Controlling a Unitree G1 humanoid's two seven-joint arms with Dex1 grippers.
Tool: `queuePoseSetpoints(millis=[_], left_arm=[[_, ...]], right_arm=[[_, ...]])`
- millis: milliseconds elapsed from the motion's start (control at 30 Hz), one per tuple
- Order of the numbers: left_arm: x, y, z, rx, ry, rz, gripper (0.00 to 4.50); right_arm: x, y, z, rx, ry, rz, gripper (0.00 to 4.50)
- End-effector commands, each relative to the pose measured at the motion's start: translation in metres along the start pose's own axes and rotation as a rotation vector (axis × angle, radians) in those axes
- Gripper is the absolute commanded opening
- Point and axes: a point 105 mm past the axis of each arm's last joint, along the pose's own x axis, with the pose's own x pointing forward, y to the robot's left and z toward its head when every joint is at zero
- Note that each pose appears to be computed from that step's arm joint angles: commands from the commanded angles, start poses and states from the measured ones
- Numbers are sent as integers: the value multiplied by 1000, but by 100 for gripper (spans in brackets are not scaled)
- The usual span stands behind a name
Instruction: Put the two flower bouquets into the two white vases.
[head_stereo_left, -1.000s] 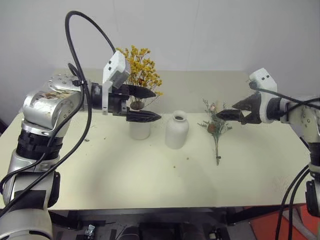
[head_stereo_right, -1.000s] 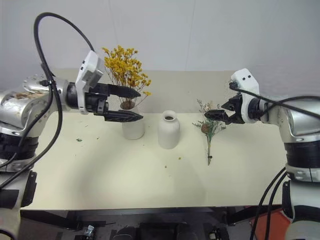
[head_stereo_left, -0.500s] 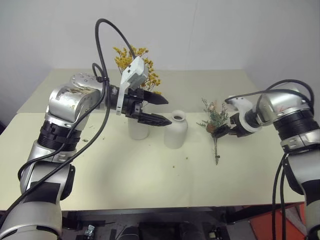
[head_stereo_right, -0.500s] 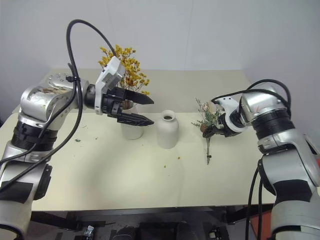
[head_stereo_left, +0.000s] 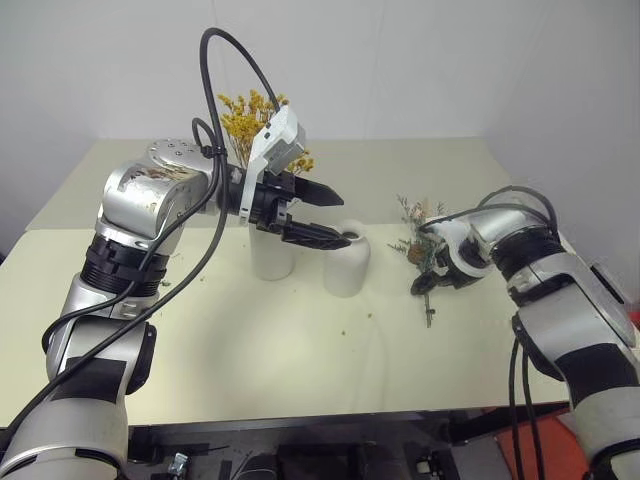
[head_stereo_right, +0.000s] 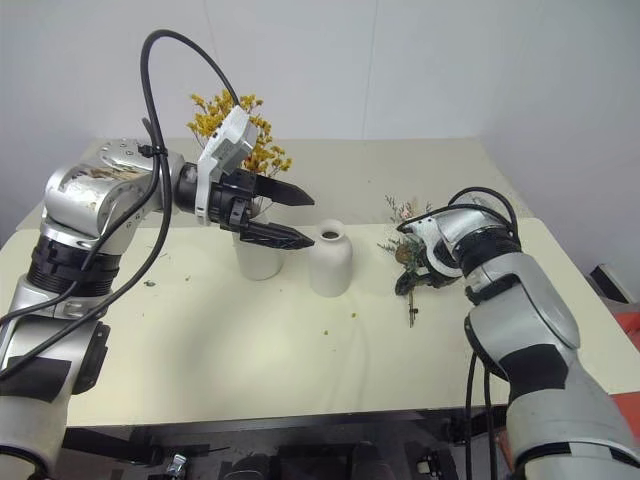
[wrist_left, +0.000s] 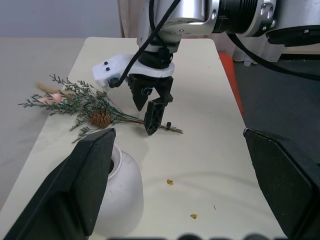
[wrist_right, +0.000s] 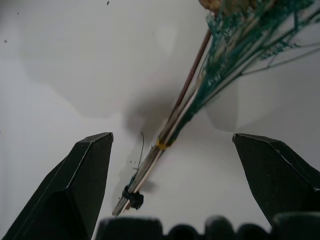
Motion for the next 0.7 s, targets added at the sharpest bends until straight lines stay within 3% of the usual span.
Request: queuePoseSetpoints(millis=[33, 100, 200, 567, 700], left_arm=[[-3, -4, 8, 36, -4, 7, 447], [-5, -4, 5, 40, 8, 13, 447], [-7, -2, 4, 41, 16, 24, 450], [-14, -5, -8, 42, 85, 22, 450], [-16, -5, -10, 46, 99, 21, 450]], right_arm=[[-11, -1, 14, -31, -44, -17, 450], [-6, 3, 16, -44, -43, -9, 450], [-3, 6, 19, -52, -51, -6, 390], [-5, 1, 19, -23, -66, -10, 20], [-16, -5, 20, 51, -107, -7, 4]])
